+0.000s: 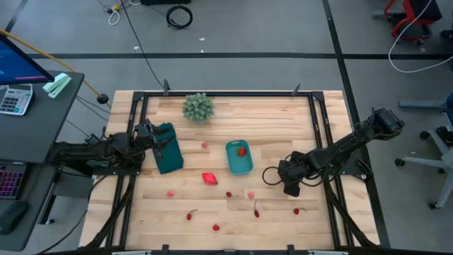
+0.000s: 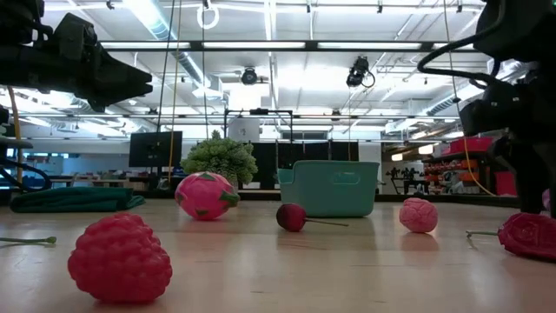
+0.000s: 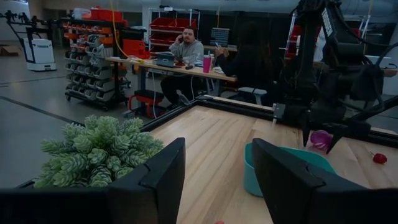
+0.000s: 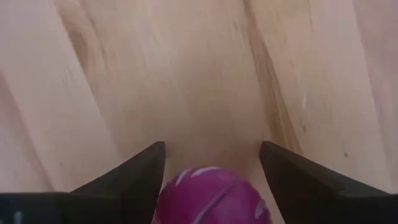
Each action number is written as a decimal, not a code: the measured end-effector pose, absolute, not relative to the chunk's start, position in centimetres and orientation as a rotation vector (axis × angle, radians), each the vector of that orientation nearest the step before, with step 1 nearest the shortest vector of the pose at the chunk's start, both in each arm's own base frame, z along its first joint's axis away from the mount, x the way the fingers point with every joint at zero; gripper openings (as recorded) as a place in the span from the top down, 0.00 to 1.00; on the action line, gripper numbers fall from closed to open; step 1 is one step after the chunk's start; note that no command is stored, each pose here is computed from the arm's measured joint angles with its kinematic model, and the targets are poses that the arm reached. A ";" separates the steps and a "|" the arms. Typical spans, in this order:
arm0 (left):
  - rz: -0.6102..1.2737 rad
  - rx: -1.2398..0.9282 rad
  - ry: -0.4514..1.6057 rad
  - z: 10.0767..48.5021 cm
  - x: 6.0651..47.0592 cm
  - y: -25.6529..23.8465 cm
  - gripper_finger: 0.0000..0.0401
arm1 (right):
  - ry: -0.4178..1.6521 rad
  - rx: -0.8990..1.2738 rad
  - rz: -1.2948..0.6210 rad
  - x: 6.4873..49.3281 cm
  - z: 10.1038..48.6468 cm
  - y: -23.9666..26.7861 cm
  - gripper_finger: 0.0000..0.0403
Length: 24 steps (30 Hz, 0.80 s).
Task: Pick and placing Produce into tupperware
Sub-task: Put the purple onion into the blue bin
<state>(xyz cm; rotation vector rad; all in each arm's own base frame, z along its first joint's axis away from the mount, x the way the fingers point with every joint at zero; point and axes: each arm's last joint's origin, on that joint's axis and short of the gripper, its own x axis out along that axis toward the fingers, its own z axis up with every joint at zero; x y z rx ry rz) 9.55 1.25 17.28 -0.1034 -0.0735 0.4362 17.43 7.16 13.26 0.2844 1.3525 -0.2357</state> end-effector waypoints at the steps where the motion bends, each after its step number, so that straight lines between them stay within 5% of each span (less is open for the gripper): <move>1: 0.436 -0.103 -0.073 17.3 9.6 1.2 0.53 | 1.349 0.256 -0.223 17.4 13.3 7.1 0.32; 24: 0.436 -0.103 -0.073 17.3 9.6 1.3 0.51 | 1.497 0.406 -0.324 14.2 15.3 6.1 0.31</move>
